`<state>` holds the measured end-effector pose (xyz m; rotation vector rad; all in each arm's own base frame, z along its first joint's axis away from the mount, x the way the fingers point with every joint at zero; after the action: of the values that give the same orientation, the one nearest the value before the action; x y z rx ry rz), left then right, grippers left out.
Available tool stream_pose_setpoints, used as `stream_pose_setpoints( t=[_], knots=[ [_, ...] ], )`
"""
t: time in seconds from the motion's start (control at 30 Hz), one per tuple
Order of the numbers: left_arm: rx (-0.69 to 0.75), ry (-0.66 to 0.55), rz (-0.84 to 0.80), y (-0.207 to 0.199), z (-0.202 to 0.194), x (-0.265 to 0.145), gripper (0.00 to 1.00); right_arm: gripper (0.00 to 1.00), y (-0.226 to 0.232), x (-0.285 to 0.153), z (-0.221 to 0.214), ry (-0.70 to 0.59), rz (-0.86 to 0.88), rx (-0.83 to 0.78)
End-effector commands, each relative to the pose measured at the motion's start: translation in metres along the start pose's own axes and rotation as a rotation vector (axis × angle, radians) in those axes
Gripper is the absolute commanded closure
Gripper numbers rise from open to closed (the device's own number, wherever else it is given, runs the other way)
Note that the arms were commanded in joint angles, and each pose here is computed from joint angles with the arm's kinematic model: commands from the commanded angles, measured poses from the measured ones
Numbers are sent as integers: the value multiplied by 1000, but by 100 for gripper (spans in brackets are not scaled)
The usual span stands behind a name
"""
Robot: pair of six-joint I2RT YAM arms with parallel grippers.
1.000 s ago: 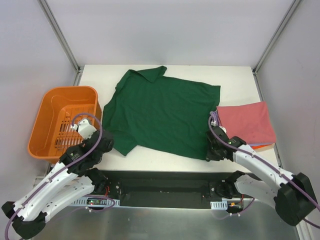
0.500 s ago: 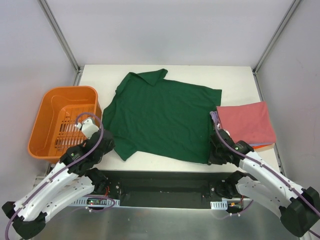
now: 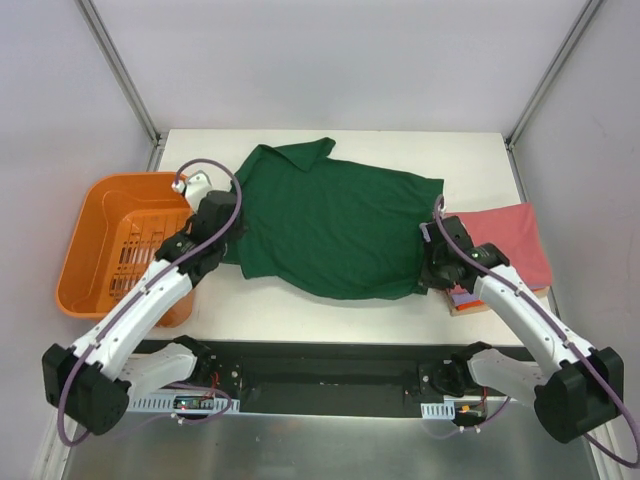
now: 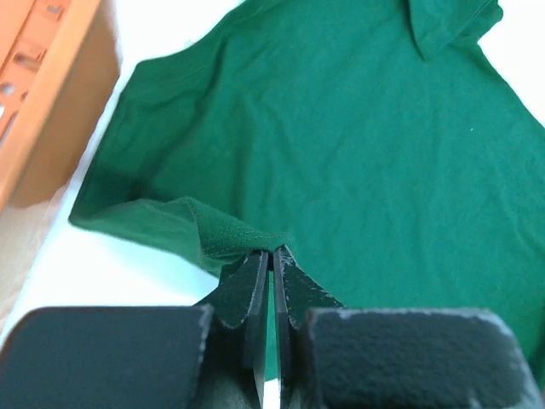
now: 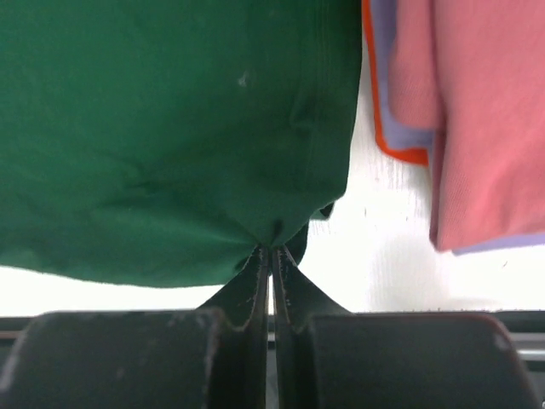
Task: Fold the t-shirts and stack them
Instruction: Grap the side of the flattened tshirt closest away from the robot with both arms, then fold the flattened tshirt in 1/3 of the way
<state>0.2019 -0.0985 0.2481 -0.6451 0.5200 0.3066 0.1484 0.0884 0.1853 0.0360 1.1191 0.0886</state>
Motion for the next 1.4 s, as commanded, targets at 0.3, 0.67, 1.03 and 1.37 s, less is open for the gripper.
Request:
stream_pose_setpoints(
  t=[0.3, 0.67, 1.03, 1.37],
  knots=[
    [84, -57, -72, -74, 53, 89, 100, 99, -10, 19, 78, -64, 2, 19],
    [206, 17, -52, -96, 64, 182, 100, 94, -18, 55, 124, -78, -101, 61],
    [256, 111, -153, -112, 63, 211, 20, 55, -13, 61, 147, -79, -80, 28],
    [178, 178, -320, -96, 64, 121, 1, 4, 0, 12, 134, -197, 23, -107]
  ],
)
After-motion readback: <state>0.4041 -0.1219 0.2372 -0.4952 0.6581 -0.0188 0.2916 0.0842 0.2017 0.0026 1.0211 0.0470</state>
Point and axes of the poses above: each gripper's point midway between its finger pads, its own x axis out along the fingers, its own y axis along the line the jaws close on, z = x × y, the point moved 10 cm from there along -x, back along the fingers, and after that the axes turned 11 degrees about -x, right-handed, at the moved point
